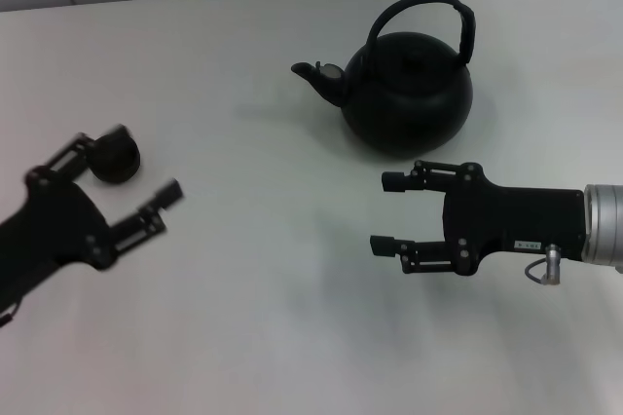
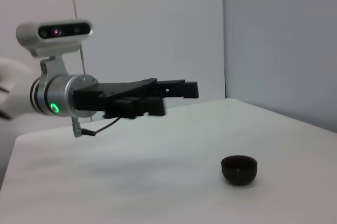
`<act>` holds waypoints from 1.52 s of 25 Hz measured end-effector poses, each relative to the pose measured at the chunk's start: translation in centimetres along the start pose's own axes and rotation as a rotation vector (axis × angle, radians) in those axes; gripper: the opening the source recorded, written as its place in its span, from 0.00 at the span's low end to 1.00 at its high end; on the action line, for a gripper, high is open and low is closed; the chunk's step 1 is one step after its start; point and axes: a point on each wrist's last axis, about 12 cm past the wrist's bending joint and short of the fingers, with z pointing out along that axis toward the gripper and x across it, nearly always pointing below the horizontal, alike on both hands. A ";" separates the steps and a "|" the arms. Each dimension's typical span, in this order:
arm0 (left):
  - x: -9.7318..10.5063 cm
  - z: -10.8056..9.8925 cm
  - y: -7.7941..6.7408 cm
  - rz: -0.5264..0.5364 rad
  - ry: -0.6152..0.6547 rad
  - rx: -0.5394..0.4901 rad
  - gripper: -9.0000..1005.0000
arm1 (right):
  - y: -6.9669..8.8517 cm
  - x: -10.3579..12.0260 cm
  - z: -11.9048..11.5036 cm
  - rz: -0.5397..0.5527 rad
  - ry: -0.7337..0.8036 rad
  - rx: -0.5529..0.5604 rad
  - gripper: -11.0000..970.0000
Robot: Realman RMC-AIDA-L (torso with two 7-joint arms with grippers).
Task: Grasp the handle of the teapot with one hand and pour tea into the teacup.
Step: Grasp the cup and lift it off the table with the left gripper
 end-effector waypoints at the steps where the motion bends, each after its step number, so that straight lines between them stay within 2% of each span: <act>1: 0.2 -0.1 0.1 0.000 -0.012 -0.041 0.79 | 0.0 -0.1 0.0 0.001 -0.005 0.004 0.80; 3: 0.8 -0.5 0.4 -0.019 -0.030 -0.169 0.79 | -0.1 -0.1 0.1 0.002 -0.013 0.010 0.80; 4: 0.8 -0.5 0.4 -0.019 -0.030 -0.169 0.79 | -0.1 -0.1 0.1 0.002 -0.013 0.012 0.80; 6: 2.0 -0.9 1.1 -0.073 0.010 -0.332 0.79 | -0.2 -0.2 0.1 0.001 -0.013 0.012 0.80; 10: 2.8 -1.0 1.6 -0.089 0.075 -0.374 0.78 | -0.3 -0.3 0.3 -0.005 -0.015 0.008 0.80; 12: 3.8 -1.2 2.1 -0.096 0.167 -0.424 0.78 | -0.4 -0.4 0.3 -0.007 -0.015 0.008 0.80; 20: 4.7 -0.9 2.4 -0.092 0.263 -0.424 0.77 | -0.5 -0.5 0.3 -0.009 -0.016 0.010 0.80; 26: 5.1 0.5 3.0 -0.081 0.324 -0.401 0.77 | -0.6 -0.5 0.2 -0.013 -0.016 0.013 0.80; 38: 5.5 1.5 3.9 -0.071 0.393 -0.419 0.76 | -0.5 -0.5 0.2 -0.026 -0.017 0.016 0.80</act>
